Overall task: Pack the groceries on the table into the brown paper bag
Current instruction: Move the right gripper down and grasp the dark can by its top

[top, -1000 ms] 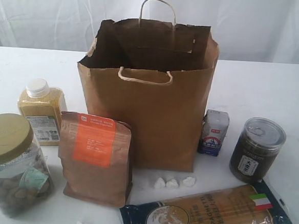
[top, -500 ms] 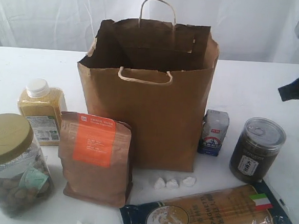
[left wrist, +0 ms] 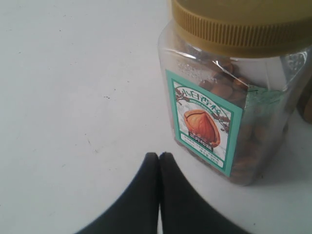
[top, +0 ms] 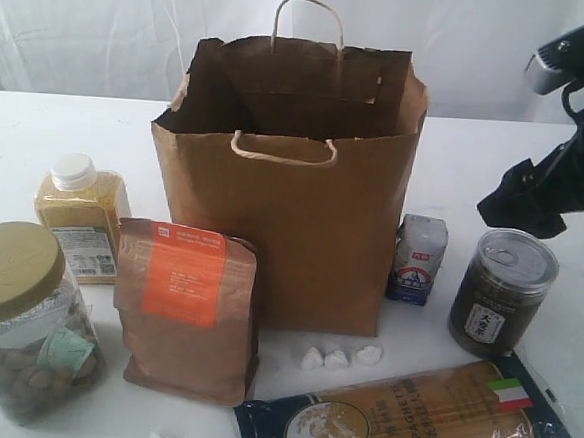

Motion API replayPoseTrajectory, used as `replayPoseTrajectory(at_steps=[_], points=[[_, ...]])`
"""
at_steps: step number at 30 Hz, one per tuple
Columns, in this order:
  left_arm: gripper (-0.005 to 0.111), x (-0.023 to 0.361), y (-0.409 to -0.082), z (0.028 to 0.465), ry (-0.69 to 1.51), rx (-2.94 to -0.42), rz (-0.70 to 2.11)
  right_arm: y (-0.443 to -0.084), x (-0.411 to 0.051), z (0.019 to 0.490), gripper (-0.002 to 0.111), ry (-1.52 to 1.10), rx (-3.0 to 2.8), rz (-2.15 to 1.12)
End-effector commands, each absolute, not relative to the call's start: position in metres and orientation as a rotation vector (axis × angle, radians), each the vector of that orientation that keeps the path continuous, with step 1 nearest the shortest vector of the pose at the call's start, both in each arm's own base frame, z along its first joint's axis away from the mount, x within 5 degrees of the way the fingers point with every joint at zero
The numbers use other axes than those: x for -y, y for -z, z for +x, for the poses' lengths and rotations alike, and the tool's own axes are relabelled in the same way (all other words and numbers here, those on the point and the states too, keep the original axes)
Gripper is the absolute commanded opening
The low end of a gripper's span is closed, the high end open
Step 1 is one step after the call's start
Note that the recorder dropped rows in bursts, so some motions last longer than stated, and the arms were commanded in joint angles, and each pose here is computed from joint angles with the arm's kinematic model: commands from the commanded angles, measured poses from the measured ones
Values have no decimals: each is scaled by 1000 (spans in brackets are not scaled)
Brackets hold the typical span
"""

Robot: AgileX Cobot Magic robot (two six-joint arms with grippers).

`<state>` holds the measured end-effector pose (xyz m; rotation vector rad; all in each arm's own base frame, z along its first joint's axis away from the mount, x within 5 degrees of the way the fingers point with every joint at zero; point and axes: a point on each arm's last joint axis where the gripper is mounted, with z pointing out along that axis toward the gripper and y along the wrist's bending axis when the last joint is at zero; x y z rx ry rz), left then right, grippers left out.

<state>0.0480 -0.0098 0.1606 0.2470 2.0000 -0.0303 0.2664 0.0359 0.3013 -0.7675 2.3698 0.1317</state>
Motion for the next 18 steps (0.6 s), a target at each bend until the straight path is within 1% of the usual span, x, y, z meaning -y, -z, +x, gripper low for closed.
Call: replayPoseTrajectory(at_steps=[1, 3, 6, 13, 15, 18], points=[[0, 10, -158, 47, 41, -2016, 250, -279, -36, 286, 89, -117, -2388, -743], [0, 10, -158, 47, 41, -2016, 250, -268, -36, 288, 89, -148, -2445, -762], [0, 10, -158, 47, 41, -2016, 250, -264, -40, 285, 89, -237, -2492, -737], [0, 10, -158, 47, 41, -2016, 250, -248, -40, 293, 89, -234, -2511, -709], [0, 10, -158, 47, 41, -2016, 250, -241, -40, 294, 89, -245, -2542, -723], [0, 10, -158, 47, 41, -2016, 250, -230, -36, 297, 89, -187, -2588, -796]])
